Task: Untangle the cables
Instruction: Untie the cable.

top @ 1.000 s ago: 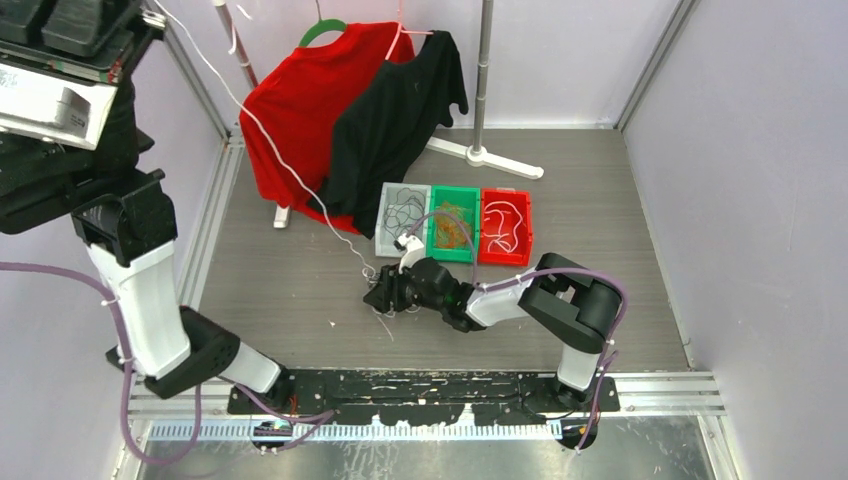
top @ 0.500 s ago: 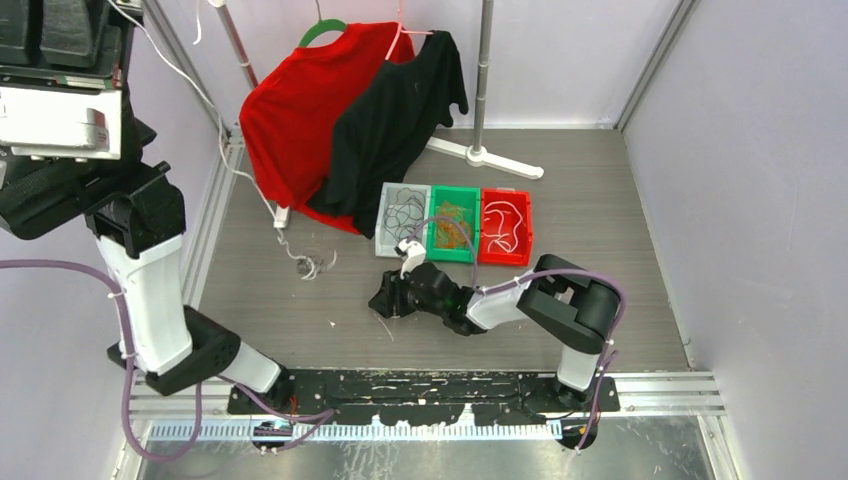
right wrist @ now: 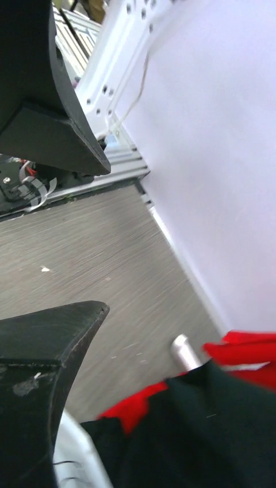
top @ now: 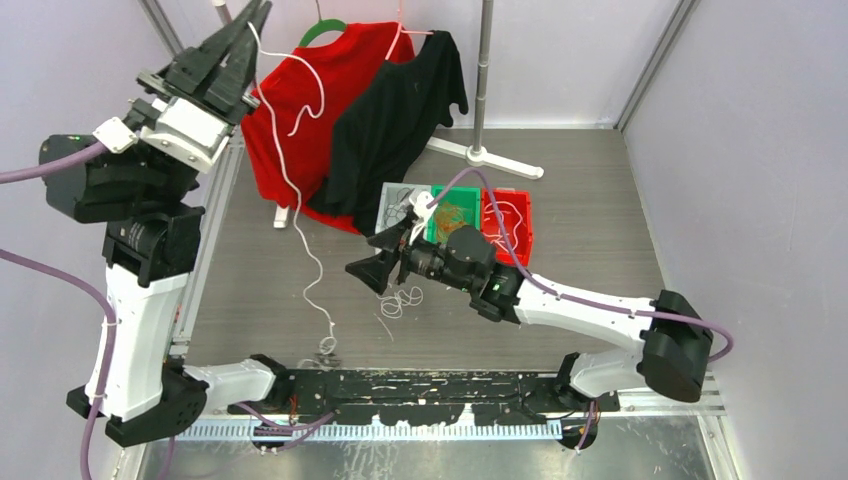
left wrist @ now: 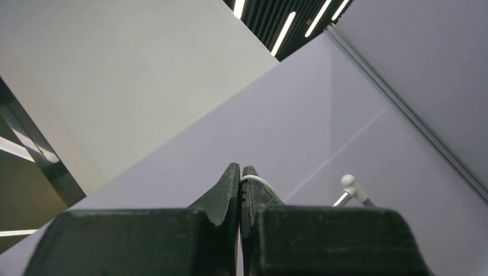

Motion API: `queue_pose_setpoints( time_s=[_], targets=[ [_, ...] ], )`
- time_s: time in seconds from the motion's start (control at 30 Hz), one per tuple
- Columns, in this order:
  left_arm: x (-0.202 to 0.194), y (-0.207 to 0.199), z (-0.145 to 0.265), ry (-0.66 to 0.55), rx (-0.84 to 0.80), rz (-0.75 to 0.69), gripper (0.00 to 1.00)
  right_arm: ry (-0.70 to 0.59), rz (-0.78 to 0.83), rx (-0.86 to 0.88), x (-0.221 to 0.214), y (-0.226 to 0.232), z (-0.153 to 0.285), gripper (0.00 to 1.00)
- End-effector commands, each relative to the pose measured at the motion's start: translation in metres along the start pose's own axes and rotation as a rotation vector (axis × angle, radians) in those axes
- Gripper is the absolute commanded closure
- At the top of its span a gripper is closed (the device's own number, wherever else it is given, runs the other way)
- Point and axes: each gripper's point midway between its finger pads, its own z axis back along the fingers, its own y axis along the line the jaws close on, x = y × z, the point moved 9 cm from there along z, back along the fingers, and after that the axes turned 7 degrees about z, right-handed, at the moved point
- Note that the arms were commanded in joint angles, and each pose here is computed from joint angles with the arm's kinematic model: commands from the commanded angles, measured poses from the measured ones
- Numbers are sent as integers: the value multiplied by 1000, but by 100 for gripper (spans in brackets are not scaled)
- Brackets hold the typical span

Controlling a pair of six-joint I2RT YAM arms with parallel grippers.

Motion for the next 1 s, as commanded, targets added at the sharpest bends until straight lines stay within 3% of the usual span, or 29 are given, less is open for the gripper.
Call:
queue_pose_setpoints(
  time_s=[0.0,0.33,0.6,0.67,0.8,0.9,0.97],
  targets=[
    [3,-8,11,26,-42,74,100,-40,129,153,24,15,1,15],
    [-20,-29,24,125,-106,133,100,-44,116,248,13,20,-8,21],
    [-47,-51,44,248,-151,151,100,21,126,120,4,3,-7,27],
    [-52,-56,50,271,-160,163,100,44,134,80,0,-2,-7,36],
    [-57,-65,59,314,-176,219,100,82,132,24,-9,-11,-8,65],
    [-57,-68,64,338,-176,263,100,75,134,6,-11,-14,-8,75],
    [-58,-71,68,363,-172,296,100,67,134,8,-11,-15,-7,89]
  ],
)
